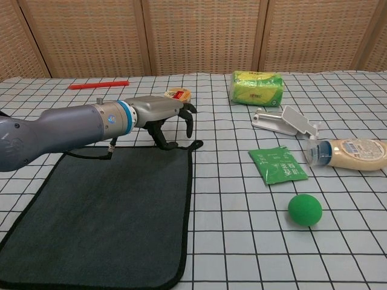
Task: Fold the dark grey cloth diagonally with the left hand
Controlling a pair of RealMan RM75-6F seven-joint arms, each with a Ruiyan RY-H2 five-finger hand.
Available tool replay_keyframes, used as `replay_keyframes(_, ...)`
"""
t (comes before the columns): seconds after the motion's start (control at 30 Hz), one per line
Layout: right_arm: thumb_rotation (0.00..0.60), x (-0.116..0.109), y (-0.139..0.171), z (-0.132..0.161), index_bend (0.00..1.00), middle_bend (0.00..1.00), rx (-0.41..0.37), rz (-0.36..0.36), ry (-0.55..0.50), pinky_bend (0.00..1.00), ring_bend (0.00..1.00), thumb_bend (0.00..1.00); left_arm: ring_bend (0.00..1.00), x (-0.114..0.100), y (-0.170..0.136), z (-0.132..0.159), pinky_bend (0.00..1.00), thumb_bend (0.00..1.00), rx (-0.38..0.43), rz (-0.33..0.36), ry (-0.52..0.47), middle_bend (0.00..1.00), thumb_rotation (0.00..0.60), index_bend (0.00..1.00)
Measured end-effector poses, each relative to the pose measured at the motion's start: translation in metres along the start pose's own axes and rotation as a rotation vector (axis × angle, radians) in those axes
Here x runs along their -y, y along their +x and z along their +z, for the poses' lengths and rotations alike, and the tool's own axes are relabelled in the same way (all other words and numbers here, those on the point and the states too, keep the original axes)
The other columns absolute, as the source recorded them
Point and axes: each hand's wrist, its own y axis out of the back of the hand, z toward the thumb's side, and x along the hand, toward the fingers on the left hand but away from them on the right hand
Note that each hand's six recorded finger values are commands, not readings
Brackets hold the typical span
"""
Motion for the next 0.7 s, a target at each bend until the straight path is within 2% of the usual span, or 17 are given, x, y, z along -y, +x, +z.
replay_keyframes(0.5, 0.600, -0.006, -0.001, -0.004, 0.00, 0.00, 0.010, -0.012, -0.018, 0.00, 0.00, 0.00, 0.00, 0.015, 0.011, 0.007, 0.00, 0.46, -0.017, -0.022, 0.009, 0.00, 0.600, 0.38)
replay_keyframes(0.57, 0.600, -0.006, -0.001, -0.005, 0.00, 0.00, 0.010, -0.012, -0.018, 0.00, 0.00, 0.00, 0.00, 0.016, 0.012, 0.007, 0.00, 0.46, -0.021, -0.024, 0.007, 0.00, 0.600, 0.40)
replay_keyframes(0.7, 0.600, -0.005, -0.002, -0.005, 0.00, 0.00, 0.012, -0.009, -0.021, 0.00, 0.00, 0.00, 0.00, 0.019, 0.014, 0.009, 0.00, 0.47, -0.024, -0.025, -0.002, 0.00, 0.600, 0.51)
